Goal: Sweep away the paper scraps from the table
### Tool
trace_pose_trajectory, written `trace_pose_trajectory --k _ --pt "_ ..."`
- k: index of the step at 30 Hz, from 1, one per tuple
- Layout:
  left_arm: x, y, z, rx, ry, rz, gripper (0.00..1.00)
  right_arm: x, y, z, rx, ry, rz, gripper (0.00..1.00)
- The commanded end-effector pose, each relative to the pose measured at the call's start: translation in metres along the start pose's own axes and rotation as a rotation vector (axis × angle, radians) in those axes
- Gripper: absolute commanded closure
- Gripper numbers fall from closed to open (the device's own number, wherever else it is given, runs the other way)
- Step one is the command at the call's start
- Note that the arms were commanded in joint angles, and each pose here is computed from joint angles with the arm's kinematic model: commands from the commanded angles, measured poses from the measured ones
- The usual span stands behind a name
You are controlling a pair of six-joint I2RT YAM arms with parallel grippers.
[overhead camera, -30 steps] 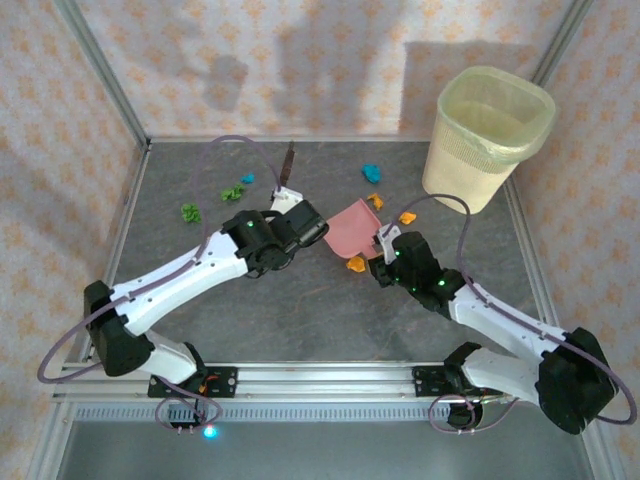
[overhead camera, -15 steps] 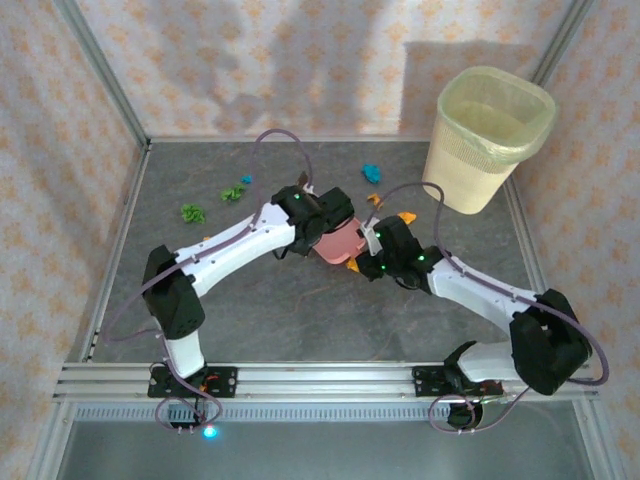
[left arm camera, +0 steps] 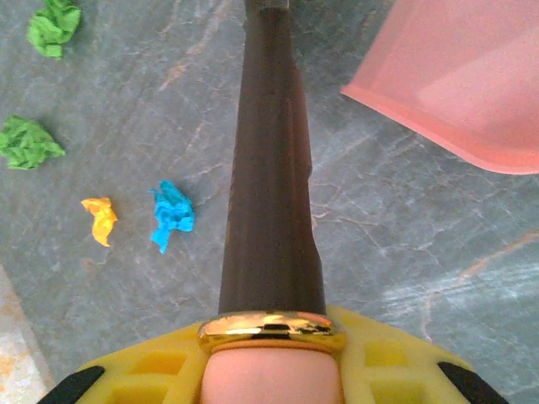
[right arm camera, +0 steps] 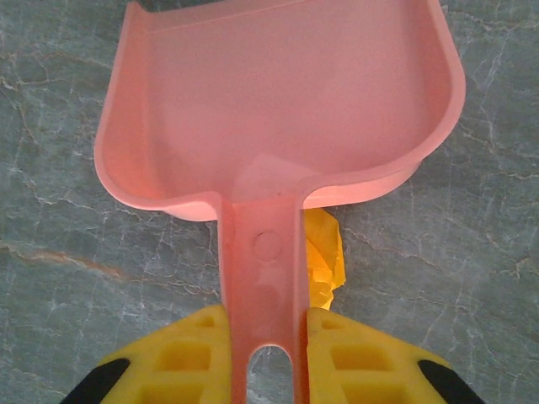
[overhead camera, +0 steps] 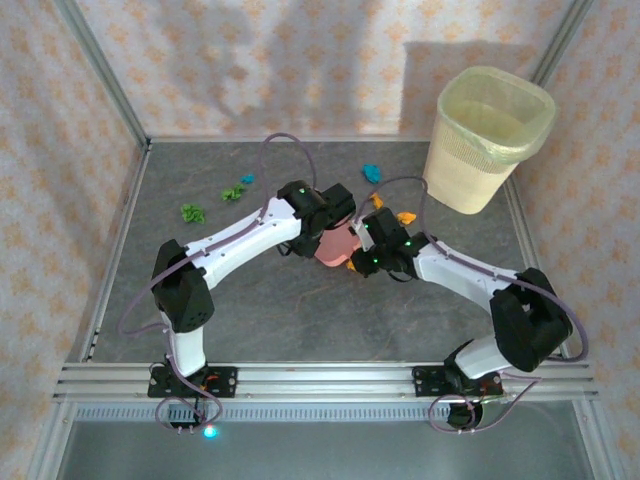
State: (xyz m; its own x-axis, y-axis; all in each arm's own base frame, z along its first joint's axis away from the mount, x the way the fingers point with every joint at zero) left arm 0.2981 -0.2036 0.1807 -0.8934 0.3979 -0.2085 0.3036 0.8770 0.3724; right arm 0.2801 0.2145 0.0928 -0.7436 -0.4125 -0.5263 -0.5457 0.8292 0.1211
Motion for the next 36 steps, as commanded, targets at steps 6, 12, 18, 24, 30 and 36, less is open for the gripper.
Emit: trace_pose_trajectory --k 6,12,18,24,30,36 --pt "0.016 -0.027 -0.023 0.245 -0.001 0.035 1.0 -0.01 0.002 0.004 -0.007 -0.044 -0.014 1.0" --pt "0.024 -0.029 -0.048 0.335 -0.034 0.058 1.0 -0.012 -0.004 0.001 0.006 -0.09 -0.007 1.0" --pt "0.008 0.022 -0.064 0.111 -0.16 -0.064 1.0 -0.011 -0.005 0.001 0.011 -0.103 -0.009 1.0" --pt "-0.029 0.035 -0.066 -0.007 -0.238 -0.124 1.0 -0.011 -0.007 0.0 0.018 -0.109 0.009 1.0" --pt "-0.055 0.04 -0.042 -0.181 -0.142 -0.05 1.0 -0.012 -0.009 -0.001 0.03 -0.121 0.021 1.0" --pt "-0.062 0.029 -0.016 -0.19 -0.045 0.023 1.0 -0.01 -0.009 -0.001 0.029 -0.131 0.027 1.0"
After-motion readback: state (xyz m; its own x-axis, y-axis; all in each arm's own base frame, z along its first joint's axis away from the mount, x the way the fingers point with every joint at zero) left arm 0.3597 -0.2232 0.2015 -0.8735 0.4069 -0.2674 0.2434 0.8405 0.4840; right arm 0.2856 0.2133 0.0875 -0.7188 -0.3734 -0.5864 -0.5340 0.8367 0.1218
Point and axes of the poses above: each hand's point on the last joint's axis, 136 mm out from that joint toward the fingers, its own z axis out along the fingers, its own y axis along the line the jaws close on, x = y × z, the point moved 1 cm from there along -z, back along the fingers
